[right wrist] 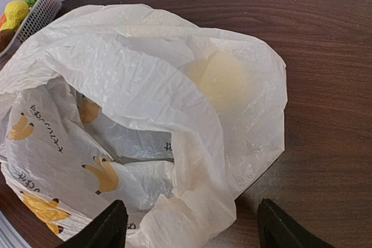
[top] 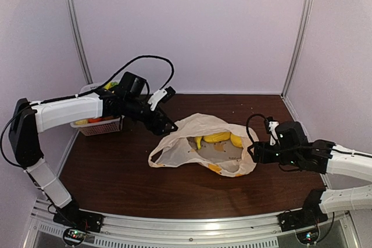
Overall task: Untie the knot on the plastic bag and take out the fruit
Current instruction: Reach into the gripper in the takeout bag.
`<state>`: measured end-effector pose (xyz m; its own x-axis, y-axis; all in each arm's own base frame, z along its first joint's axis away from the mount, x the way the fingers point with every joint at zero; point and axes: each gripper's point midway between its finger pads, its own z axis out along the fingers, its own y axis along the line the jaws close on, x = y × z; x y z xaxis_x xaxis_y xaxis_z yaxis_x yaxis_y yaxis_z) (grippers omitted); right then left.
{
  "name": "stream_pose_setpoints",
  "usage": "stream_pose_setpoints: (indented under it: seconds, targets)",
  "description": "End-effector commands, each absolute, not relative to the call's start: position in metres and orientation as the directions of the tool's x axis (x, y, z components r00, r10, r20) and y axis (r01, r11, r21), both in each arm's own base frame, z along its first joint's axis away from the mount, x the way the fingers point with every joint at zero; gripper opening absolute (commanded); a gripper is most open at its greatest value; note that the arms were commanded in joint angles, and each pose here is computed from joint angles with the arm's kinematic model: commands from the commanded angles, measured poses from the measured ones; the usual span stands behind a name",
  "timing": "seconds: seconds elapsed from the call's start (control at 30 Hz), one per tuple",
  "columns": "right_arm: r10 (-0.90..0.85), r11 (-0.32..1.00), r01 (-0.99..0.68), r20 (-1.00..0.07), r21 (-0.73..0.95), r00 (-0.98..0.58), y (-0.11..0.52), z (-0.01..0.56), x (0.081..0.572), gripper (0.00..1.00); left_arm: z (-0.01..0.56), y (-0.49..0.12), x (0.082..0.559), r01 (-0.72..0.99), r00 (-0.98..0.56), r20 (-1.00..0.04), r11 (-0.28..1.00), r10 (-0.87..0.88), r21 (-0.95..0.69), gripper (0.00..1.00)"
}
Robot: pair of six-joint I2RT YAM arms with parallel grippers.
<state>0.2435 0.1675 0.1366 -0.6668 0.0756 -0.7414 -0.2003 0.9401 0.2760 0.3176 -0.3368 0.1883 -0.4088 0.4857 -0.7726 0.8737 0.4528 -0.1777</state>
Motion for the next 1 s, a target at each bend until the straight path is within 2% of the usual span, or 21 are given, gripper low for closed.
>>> stream_pose_setpoints:
  seconds: [0.0,0.2,0.47,0.53,0.63,0.8,0.9,0.97]
  targets:
    - [0.105,0.926,-0.202,-0.731,0.319,-0.674,0.172,0.132,0.249,0.74,0.191,-0.351,0.313,0.876,-0.429,-0.779,0.419,0.456,-0.237,0.93]
    - [0.116,0.922,-0.195,-0.720,0.334,-0.684,0.172,0.119,0.251,0.71,0.175,-0.361,0.309,0.878,-0.431,-0.757,0.422,0.492,-0.226,0.93]
    - [0.111,0.918,-0.200,-0.703,0.344,-0.702,0.176,0.106,0.252,0.58,0.159,-0.359,0.312,0.866,-0.432,-0.723,0.470,0.540,-0.167,0.90]
    - [0.110,0.918,-0.198,-0.701,0.343,-0.705,0.176,0.104,0.253,0.53,0.157,-0.360,0.311,0.866,-0.431,-0.720,0.474,0.544,-0.160,0.83]
    - [0.112,0.917,-0.197,-0.698,0.347,-0.707,0.177,0.102,0.253,0.44,0.157,-0.361,0.312,0.866,-0.427,-0.720,0.475,0.546,-0.154,0.68]
    - [0.114,0.915,-0.195,-0.693,0.352,-0.712,0.179,0.099,0.254,0.35,0.154,-0.362,0.310,0.866,-0.427,-0.714,0.477,0.556,-0.146,0.61]
    - [0.113,0.917,-0.194,-0.693,0.350,-0.712,0.179,0.098,0.255,0.27,0.152,-0.366,0.305,0.871,-0.425,-0.709,0.466,0.562,-0.153,0.48]
    - [0.114,0.918,-0.191,-0.694,0.346,-0.711,0.178,0.097,0.256,0.20,0.151,-0.369,0.301,0.876,-0.423,-0.705,0.455,0.569,-0.159,0.35]
